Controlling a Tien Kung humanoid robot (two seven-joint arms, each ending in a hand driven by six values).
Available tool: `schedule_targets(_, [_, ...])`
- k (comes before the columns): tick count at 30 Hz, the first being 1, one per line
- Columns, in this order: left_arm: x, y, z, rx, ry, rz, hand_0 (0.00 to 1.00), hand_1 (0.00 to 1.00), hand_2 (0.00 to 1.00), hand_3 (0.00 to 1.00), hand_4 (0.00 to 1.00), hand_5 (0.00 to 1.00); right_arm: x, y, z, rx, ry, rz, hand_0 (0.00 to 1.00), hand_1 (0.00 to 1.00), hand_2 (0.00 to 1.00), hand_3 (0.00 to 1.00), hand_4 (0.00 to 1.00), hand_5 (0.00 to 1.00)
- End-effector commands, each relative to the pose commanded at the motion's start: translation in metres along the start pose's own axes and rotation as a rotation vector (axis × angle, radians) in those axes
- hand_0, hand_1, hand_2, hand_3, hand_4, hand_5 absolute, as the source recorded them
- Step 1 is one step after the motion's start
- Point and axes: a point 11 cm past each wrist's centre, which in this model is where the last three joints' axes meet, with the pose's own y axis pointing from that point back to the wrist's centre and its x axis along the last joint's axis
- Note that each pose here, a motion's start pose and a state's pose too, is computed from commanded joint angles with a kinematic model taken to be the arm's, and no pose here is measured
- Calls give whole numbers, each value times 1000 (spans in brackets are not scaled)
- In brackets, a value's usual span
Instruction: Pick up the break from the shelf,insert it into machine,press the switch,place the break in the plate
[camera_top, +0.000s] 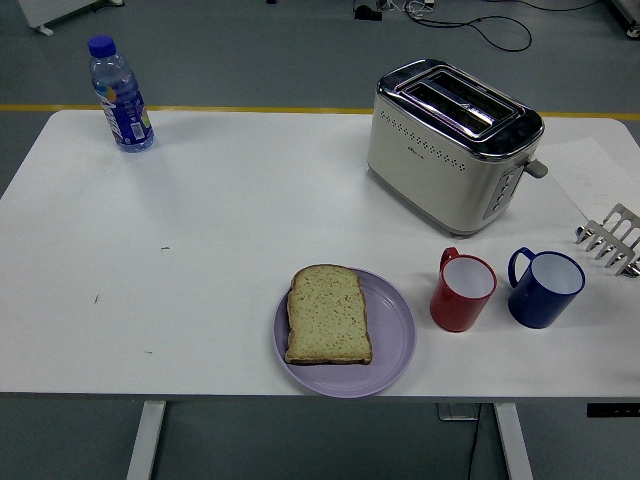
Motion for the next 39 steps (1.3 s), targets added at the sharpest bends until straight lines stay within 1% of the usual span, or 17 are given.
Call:
schedule_targets(4, [-1,0,-2,4,-11,-2,595,453,441,548,283,937,7,2,6,-5,-24,30,674,638,675,637,542,214])
schedule_targets(11, [-2,-1,-5,7,-21,-6,595,453,445,548,282,936,11,2,4,8,-37,47,664,635,673,633,538,218])
schedule_targets(16, [-3,-1,-6,7,-26,-10,596,453,446,548,282,938,13,3,5,4,-35,49,666,634,673,630,532,222])
schedule_targets(39, [2,1,9,-25,-5,-8,597,456,452,547,280,943,10,0,8,-1,-74,53,666,630,669,620,521,245])
